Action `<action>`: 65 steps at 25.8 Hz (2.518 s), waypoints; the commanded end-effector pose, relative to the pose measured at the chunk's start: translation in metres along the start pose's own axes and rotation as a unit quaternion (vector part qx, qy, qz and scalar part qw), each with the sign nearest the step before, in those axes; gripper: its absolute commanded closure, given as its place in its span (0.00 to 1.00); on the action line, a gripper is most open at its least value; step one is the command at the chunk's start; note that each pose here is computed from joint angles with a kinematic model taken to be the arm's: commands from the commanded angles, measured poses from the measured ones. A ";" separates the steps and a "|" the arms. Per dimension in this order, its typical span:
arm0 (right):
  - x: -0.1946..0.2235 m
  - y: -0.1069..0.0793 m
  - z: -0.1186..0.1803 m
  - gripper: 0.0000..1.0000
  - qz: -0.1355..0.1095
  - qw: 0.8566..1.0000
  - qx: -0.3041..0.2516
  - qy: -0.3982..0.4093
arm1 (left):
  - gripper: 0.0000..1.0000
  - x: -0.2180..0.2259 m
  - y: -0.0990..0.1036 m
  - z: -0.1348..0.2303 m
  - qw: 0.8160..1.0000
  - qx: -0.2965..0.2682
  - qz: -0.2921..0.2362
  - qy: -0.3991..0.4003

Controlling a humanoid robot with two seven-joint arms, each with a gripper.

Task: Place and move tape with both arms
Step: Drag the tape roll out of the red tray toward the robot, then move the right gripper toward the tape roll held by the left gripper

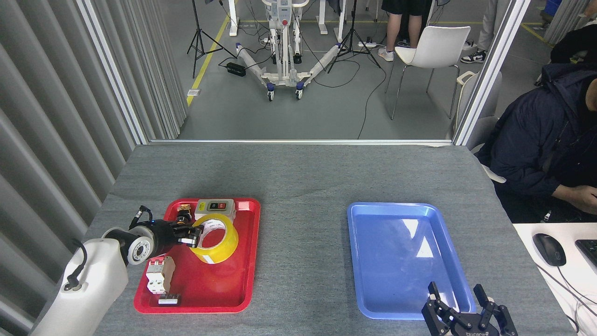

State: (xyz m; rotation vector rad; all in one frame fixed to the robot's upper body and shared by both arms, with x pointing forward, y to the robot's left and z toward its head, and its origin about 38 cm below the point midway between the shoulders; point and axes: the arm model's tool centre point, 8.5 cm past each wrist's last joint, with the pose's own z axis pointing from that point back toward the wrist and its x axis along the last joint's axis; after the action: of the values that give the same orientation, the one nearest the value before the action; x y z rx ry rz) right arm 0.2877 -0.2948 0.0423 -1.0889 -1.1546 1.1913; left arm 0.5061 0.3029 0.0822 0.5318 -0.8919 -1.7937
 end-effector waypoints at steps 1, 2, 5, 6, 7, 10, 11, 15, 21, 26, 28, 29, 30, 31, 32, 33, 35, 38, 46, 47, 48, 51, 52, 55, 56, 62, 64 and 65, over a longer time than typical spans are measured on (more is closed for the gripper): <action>-0.001 -0.002 -0.001 0.00 0.003 1.000 -0.004 -0.002 | 1.00 -0.004 0.013 0.012 0.997 0.075 0.024 -0.005; -0.002 -0.003 -0.002 0.00 0.004 1.000 -0.006 -0.003 | 1.00 -0.006 0.016 0.015 0.995 0.094 0.040 -0.009; -0.004 -0.005 -0.002 0.00 0.010 1.000 -0.012 -0.009 | 1.00 -0.005 0.020 0.022 0.987 0.130 0.086 -0.033; -0.004 -0.007 -0.002 0.00 0.011 1.000 -0.025 -0.010 | 1.00 -0.002 0.021 0.024 0.986 0.136 0.084 -0.041; -0.004 -0.010 -0.001 0.00 0.010 0.999 -0.042 -0.010 | 1.00 0.000 0.023 0.026 0.985 0.145 0.083 -0.050; -0.006 -0.014 0.000 0.00 0.008 0.997 -0.072 -0.005 | 1.00 -0.003 0.028 0.034 0.976 0.183 0.107 -0.060; -0.005 -0.014 -0.001 0.00 0.007 0.997 -0.071 -0.007 | 1.00 -0.001 0.032 0.034 0.970 0.194 0.129 -0.074; -0.012 -0.015 -0.004 0.00 0.008 0.997 -0.073 0.001 | 1.00 0.013 0.023 0.030 0.930 0.233 0.241 -0.150; -0.020 -0.016 -0.004 0.00 0.010 0.997 -0.074 0.005 | 1.00 0.055 -0.049 0.050 0.917 0.192 0.202 -0.286; -0.021 -0.017 -0.004 0.00 0.013 0.997 -0.074 0.003 | 1.00 0.091 -0.113 0.055 0.913 0.133 0.205 -0.327; -0.022 -0.016 -0.003 0.00 0.015 0.997 -0.073 0.002 | 1.00 0.109 -0.135 0.055 0.911 0.108 0.208 -0.341; -0.022 -0.015 -0.002 0.00 0.016 0.997 -0.071 0.000 | 1.00 0.118 -0.146 0.056 0.909 0.095 0.211 -0.347; -0.023 -0.015 -0.001 0.00 0.018 0.997 -0.070 0.000 | 1.00 0.125 -0.151 0.057 0.907 0.088 0.211 -0.354; -0.025 -0.015 0.000 0.00 0.022 0.997 -0.069 -0.003 | 1.00 0.133 -0.150 0.056 0.904 0.090 0.208 -0.362; -0.028 -0.016 0.000 0.00 0.030 0.997 -0.066 -0.014 | 1.00 0.141 -0.146 0.055 0.900 0.095 0.207 -0.371; -0.029 -0.017 0.001 0.00 0.035 0.997 -0.063 -0.029 | 1.00 0.148 -0.143 0.053 0.896 0.098 0.209 -0.379; -0.026 -0.017 0.002 0.00 0.021 0.997 -0.062 -0.046 | 1.00 0.161 -0.134 0.052 0.885 0.110 0.215 -0.397; -0.023 -0.007 0.011 0.00 -0.039 0.995 -0.042 -0.078 | 1.00 0.168 -0.123 0.056 0.869 0.127 0.230 -0.419; -0.046 -0.002 0.021 0.00 -0.257 0.947 0.056 -0.185 | 1.00 0.205 -0.115 0.067 0.821 0.173 0.275 -0.469; -0.044 -0.004 0.023 0.00 -0.272 0.939 0.059 -0.201 | 1.00 0.211 -0.115 0.066 0.818 0.170 0.275 -0.475; -0.043 -0.006 0.025 0.00 -0.282 0.932 0.063 -0.221 | 1.00 0.219 -0.116 0.066 0.815 0.165 0.275 -0.482; -0.049 -0.008 0.034 0.00 -0.311 0.902 0.111 -0.278 | 1.00 0.223 -0.115 0.066 0.810 0.165 0.276 -0.490; -0.046 -0.006 0.040 0.00 -0.324 0.889 0.129 -0.295 | 1.00 0.224 -0.114 0.066 0.809 0.165 0.277 -0.491; -0.032 -0.003 0.061 0.00 -0.335 0.848 0.164 -0.376 | 1.00 0.230 -0.116 0.063 0.806 0.160 0.281 -0.496; -0.028 -0.003 0.068 0.00 -0.337 0.836 0.168 -0.399 | 1.00 0.231 -0.116 0.062 0.805 0.161 0.283 -0.496; -0.022 -0.002 0.062 0.00 -0.345 0.833 0.161 -0.401 | 1.00 0.230 -0.115 0.059 0.805 0.159 0.285 -0.494; -0.005 -0.008 0.046 0.00 -0.367 0.829 0.115 -0.406 | 1.00 0.229 -0.115 0.059 0.806 0.158 0.285 -0.494; -0.003 -0.014 0.039 0.00 -0.376 0.830 0.088 -0.403 | 1.00 0.228 -0.117 0.059 0.807 0.157 0.285 -0.493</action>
State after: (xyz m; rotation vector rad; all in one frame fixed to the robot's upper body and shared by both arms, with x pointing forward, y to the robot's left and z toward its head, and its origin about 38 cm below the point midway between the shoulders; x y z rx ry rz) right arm 0.2322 -0.3096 0.0512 0.1670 -1.7316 1.1555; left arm 0.3073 0.1344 0.0409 -0.5423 -1.8451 -1.2763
